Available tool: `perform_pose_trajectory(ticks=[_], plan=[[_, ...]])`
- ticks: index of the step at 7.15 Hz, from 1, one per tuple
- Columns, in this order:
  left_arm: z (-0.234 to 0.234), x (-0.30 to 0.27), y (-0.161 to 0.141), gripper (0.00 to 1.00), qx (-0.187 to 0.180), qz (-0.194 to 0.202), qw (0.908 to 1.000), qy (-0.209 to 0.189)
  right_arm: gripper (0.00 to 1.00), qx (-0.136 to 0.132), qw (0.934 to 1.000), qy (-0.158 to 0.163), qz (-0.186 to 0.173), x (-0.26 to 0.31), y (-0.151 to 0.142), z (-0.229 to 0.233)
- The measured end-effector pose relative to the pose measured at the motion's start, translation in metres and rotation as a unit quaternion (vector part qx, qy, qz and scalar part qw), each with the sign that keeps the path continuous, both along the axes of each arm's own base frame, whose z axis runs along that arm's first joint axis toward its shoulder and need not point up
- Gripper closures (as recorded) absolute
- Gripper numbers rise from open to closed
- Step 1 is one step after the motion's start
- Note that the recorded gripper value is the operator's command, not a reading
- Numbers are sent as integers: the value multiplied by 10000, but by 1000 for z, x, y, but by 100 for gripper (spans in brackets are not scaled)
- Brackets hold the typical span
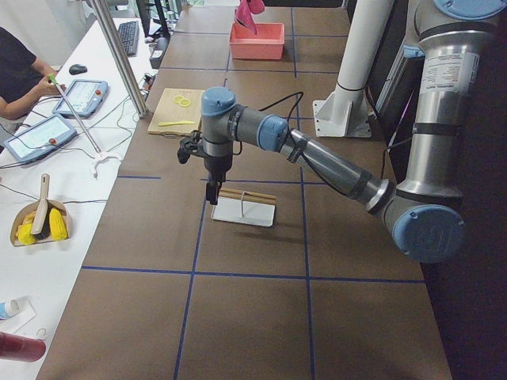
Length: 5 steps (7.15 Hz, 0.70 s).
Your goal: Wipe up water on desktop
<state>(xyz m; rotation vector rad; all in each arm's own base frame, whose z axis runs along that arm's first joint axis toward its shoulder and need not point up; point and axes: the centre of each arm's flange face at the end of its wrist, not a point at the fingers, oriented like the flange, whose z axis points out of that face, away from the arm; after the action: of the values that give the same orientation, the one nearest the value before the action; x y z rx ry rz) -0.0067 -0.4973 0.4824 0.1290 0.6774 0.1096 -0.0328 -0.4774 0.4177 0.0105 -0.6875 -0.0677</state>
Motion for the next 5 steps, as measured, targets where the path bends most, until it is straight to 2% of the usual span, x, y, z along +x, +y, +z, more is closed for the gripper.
perform_pose_trajectory(ticks=[1,2,5], plan=[[32,-26,-5,0,-42,117,9999,66,71,-73,10000,13,-6,0,-2,8],[53,-39,-7,0,-76,196,9997,112,1,-109,9999,19,-6,0,-6,14],[98,-48,-12,0,-103,254,9995,146,0,-13,10000,-37,10,-2,-10,26]])
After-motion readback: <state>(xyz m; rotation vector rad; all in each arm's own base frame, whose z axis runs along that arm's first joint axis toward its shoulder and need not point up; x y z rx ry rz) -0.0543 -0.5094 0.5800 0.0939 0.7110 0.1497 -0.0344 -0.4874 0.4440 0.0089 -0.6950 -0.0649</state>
